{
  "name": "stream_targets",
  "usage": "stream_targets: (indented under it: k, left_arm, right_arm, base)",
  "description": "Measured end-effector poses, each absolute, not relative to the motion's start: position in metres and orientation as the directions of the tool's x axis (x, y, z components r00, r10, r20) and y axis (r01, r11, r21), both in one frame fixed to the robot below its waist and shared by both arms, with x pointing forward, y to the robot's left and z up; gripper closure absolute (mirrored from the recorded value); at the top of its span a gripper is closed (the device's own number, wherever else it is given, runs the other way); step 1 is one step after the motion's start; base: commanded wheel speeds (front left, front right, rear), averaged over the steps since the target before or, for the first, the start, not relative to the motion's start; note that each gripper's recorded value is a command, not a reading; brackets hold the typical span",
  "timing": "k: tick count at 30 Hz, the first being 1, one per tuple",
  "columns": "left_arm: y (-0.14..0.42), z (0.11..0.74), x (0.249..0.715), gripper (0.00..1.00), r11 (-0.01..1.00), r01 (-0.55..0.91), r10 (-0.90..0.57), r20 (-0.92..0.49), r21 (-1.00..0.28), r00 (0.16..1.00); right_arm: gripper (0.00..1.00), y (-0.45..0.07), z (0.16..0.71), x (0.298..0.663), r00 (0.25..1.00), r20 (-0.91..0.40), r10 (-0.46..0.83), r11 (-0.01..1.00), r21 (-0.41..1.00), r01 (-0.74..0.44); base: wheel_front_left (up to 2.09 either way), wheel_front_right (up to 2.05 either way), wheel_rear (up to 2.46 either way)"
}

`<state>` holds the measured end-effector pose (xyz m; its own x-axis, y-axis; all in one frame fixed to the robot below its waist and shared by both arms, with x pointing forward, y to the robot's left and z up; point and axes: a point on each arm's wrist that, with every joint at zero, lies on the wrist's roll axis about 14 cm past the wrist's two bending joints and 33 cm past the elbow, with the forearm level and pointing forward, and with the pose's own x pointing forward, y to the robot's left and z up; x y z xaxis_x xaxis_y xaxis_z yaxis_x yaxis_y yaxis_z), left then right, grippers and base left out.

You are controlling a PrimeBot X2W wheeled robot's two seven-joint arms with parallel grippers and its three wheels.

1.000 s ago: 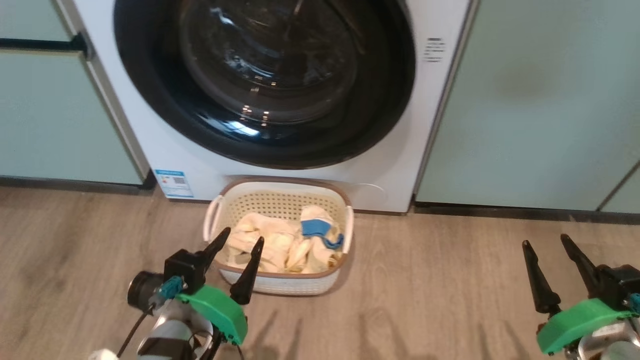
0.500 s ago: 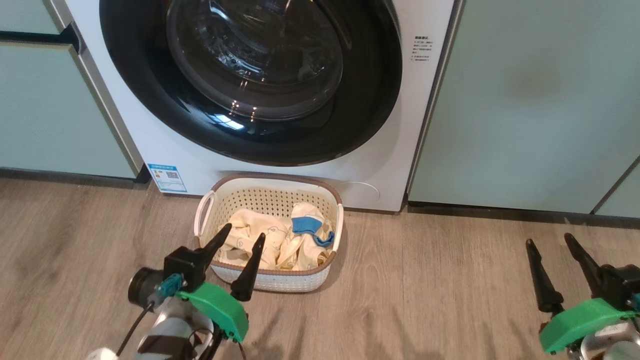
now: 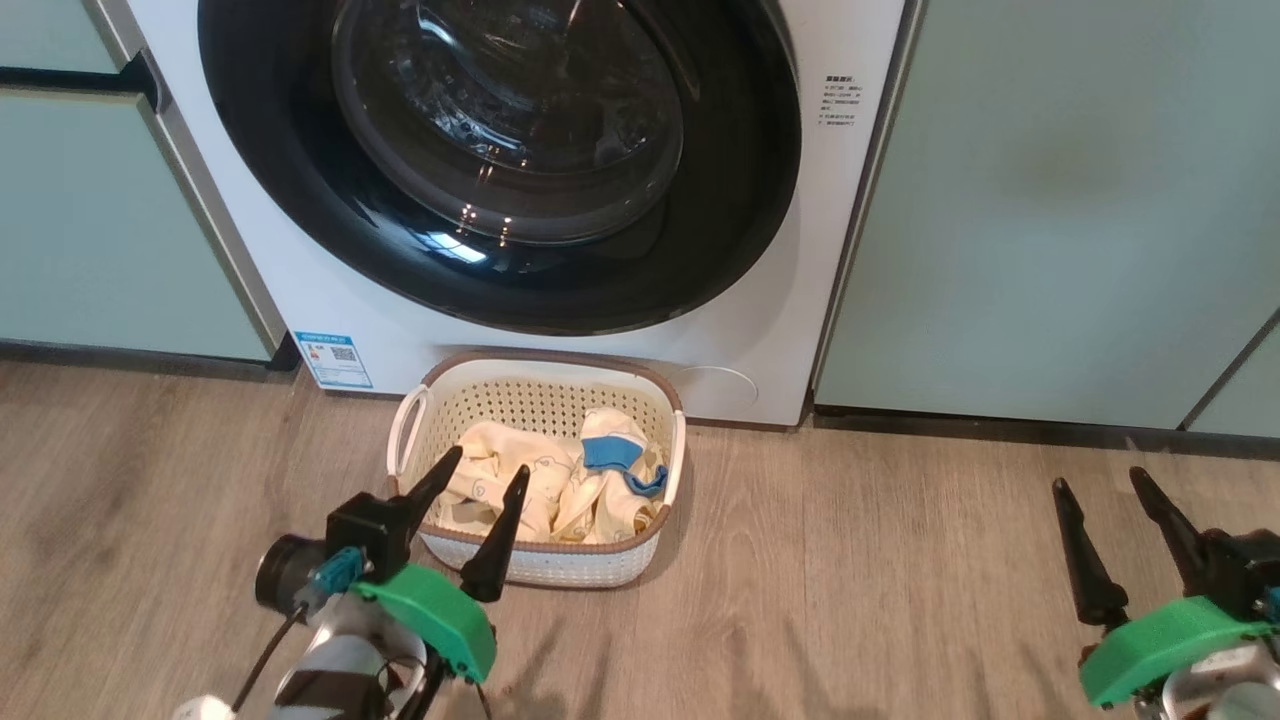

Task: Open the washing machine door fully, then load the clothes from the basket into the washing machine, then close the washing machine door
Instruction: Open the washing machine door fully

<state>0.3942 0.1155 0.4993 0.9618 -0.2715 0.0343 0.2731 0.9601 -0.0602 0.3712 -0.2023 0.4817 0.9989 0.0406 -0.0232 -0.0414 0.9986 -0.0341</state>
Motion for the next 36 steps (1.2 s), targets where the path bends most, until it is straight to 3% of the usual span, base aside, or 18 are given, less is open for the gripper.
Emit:
stream_targets:
  k: [10, 11, 12, 28, 33, 36]
  left_arm:
    - [0.117, 0.500, 0.394, 0.00, 0.961, 0.269, -0.267, 0.036, -0.062, 0.963]
    - [0.117, 0.500, 0.394, 0.00, 0.961, 0.268, -0.266, 0.037, -0.062, 0.963]
    - [0.117, 0.500, 0.394, 0.00, 0.962, 0.267, -0.266, 0.037, -0.062, 0.963]
    - [0.121, 0.501, 0.396, 0.00, 0.965, 0.256, -0.254, 0.041, -0.059, 0.966]
    - [0.121, 0.498, 0.398, 0.00, 0.966, 0.254, -0.252, 0.034, -0.056, 0.967]
    - [0.120, 0.497, 0.401, 0.00, 0.966, 0.253, -0.252, 0.032, -0.060, 0.967]
  right_arm:
    - [0.00, -0.203, 0.483, 0.371, 0.999, -0.019, 0.037, 0.999, -0.034, -0.037]
    - [0.18, -0.204, 0.483, 0.371, 0.999, -0.019, 0.036, 0.999, -0.034, -0.037]
    - [1.00, -0.204, 0.483, 0.371, 0.999, -0.019, 0.034, 0.999, -0.031, -0.035]
    - [1.00, -0.205, 0.477, 0.375, 0.999, -0.032, 0.019, 0.997, 0.077, -0.017]
    - [1.00, -0.209, 0.486, 0.391, 1.000, 0.000, -0.008, 0.983, 0.182, 0.008]
    - [1.00, -0.211, 0.490, 0.403, 0.999, 0.011, -0.037, 0.949, 0.313, 0.032]
  base:
    - [0.00, 0.00, 0.00]
    - [0.00, 0.00, 0.00]
    - [0.00, 0.00, 0.00]
    - [0.00, 0.00, 0.00]
    - [0.00, 0.00, 0.00]
    - [0.00, 0.00, 0.00]
